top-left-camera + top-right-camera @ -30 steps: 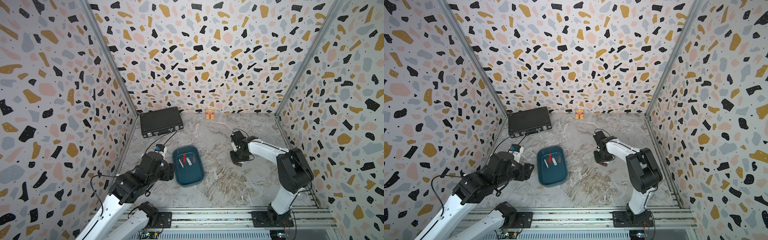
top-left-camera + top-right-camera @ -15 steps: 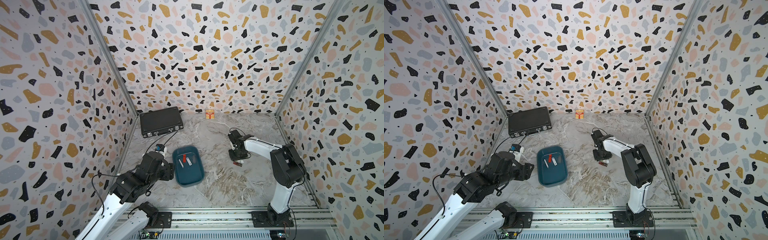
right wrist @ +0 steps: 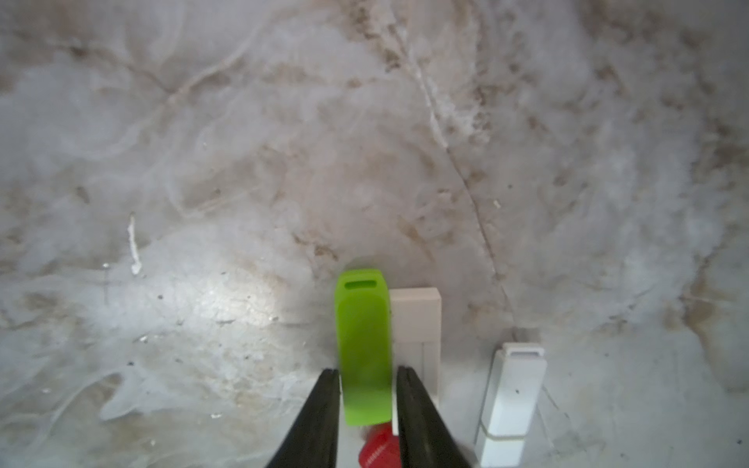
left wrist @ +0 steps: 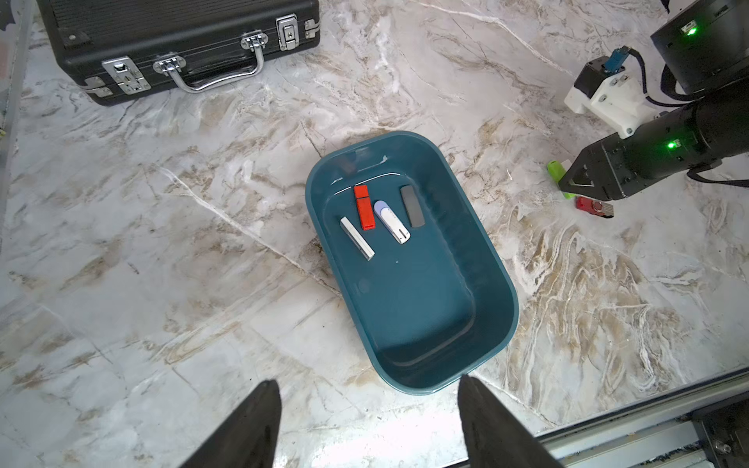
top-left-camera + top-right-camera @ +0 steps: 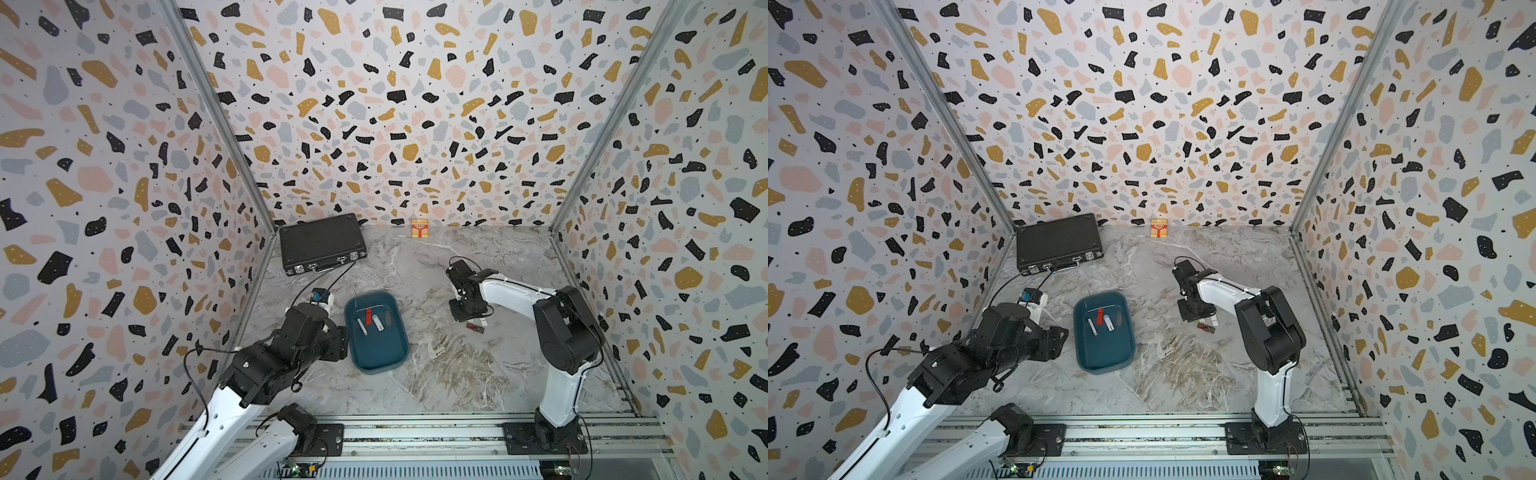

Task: Put the usb flash drive into the storage box
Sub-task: Pick up the USB flash from the center of the board.

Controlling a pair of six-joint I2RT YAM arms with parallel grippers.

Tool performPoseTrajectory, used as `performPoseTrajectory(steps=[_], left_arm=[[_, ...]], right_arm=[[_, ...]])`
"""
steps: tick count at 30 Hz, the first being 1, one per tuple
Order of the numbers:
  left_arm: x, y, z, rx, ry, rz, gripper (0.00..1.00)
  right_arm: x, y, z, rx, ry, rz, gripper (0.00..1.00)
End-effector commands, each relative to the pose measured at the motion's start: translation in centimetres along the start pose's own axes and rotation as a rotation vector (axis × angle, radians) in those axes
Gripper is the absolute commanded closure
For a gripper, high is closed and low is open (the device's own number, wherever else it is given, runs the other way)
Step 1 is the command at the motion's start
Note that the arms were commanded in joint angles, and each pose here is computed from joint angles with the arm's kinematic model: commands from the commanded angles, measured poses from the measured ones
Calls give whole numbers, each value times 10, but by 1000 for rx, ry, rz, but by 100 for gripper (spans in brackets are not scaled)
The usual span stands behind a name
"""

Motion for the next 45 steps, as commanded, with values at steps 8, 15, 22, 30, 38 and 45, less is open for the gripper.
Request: performPoseTrajectory(steps=[8, 15, 22, 30, 38, 45], left_arm=[[1, 1, -3, 8, -11, 11, 27], [1, 1, -3, 9, -11, 11, 26], [1, 1, -4, 11, -8, 12, 26], [1, 1, -4, 10, -7, 13, 26], [1, 1, -4, 11, -7, 12, 26], [1, 1, -4, 9, -8, 12, 26]], right_arm=[[4, 8, 5, -1, -3, 7, 67], [4, 14, 7, 14, -9, 22, 67], [4, 18, 7, 21, -10, 29, 67], [4, 21, 4, 23, -4, 34, 67], [6, 18, 7, -6, -28, 34, 66], [7, 16, 5, -31, -28, 42, 66]])
Point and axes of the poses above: each gripper's point midway between its finger pads, its own z axis back along the fingers, its own y axis along the line the jaws close on, x = y × z, the point moved 7 cm from there along z, back along the fingers, and after that the axes turned 2 degrees about -z, right-handed, at the moved point
